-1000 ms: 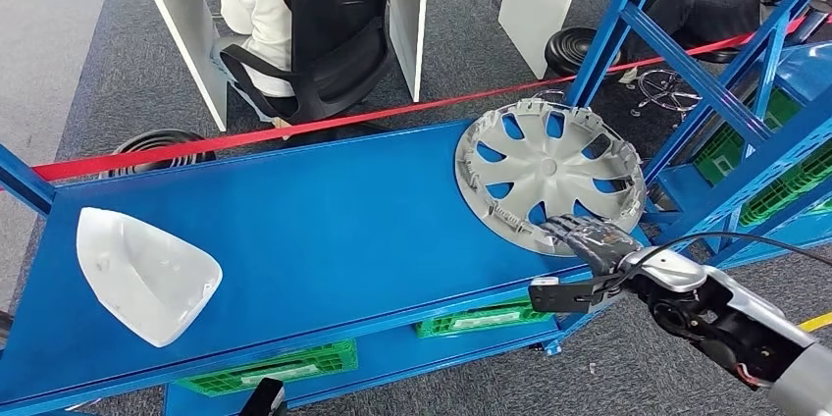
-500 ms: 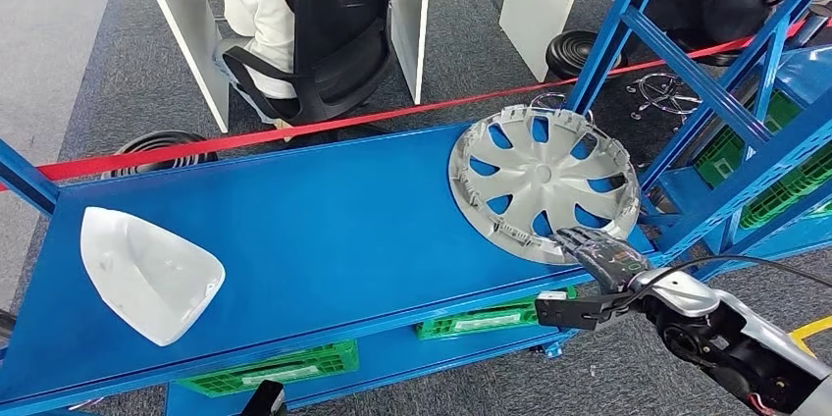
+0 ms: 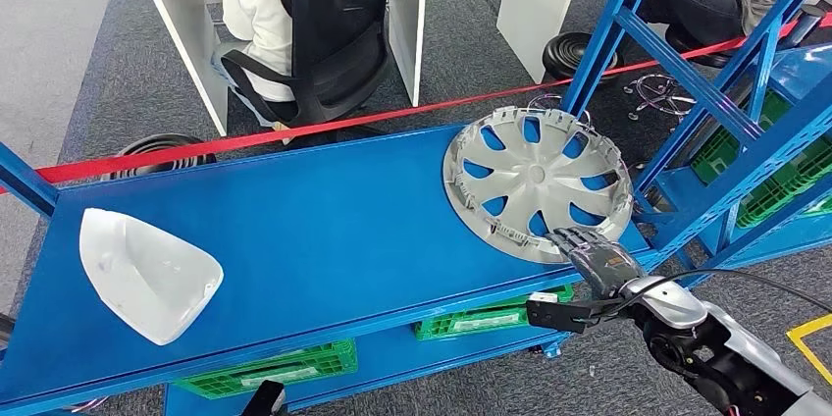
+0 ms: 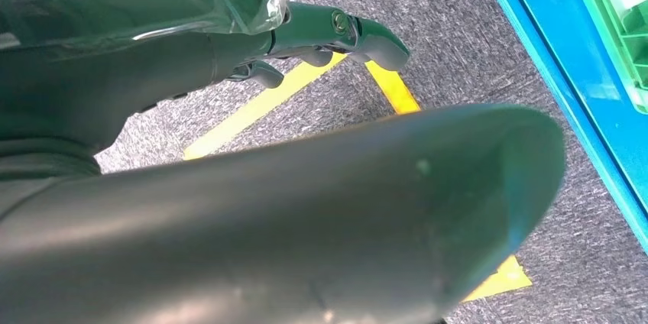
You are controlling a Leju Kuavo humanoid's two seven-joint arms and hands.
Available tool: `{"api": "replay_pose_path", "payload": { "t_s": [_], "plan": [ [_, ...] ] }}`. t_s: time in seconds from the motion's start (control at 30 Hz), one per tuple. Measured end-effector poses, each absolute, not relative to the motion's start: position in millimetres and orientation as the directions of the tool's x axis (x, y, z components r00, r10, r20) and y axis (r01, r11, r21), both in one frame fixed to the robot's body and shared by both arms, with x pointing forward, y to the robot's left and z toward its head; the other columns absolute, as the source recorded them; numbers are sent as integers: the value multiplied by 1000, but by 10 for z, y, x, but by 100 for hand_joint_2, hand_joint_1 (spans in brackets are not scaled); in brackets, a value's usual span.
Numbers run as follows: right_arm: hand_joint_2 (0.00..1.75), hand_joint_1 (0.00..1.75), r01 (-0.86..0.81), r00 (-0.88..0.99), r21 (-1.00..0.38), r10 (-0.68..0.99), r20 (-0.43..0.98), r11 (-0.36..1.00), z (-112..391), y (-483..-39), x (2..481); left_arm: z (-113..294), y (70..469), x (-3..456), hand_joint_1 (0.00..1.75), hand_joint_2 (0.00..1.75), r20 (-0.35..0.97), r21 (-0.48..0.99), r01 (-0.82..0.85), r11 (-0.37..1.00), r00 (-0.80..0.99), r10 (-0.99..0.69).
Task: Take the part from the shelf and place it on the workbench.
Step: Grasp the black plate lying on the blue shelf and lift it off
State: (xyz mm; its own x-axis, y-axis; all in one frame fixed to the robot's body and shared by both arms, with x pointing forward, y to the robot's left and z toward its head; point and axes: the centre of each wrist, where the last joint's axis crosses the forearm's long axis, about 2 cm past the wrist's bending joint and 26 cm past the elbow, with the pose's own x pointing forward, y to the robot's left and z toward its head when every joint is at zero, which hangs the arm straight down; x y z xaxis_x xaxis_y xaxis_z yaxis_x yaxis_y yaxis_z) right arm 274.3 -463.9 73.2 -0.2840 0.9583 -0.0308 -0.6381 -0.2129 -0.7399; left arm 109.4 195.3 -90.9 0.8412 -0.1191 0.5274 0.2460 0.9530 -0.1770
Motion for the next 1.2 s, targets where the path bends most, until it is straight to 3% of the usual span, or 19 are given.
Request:
{"api": "replay_pose_path", "payload": {
  "t_s": [0.53,0.67,0.7,0.83,1.2],
  "plan": [
    [175,0,-587,-231,-801,973,24,-120,350,-4223,2449,-910,1951,1088,0,0,523,-179,245,953,844,-119],
    [175,127,-553,-231,-826,973,29,-107,245,-4098,2379,-909,1949,1087,0,0,521,-178,245,953,845,-120],
    [175,127,-543,-230,-833,973,29,-104,214,-4064,2370,-909,1947,1087,0,0,520,-179,246,953,845,-120],
    [175,175,-503,-209,-862,977,43,-70,80,-3884,2369,-904,1922,1088,0,0,516,-182,247,952,848,-121],
    [175,175,-507,-133,-862,984,117,34,-64,-3524,2451,-839,1871,1293,0,0,540,-179,254,950,833,-121]
  ]
}}
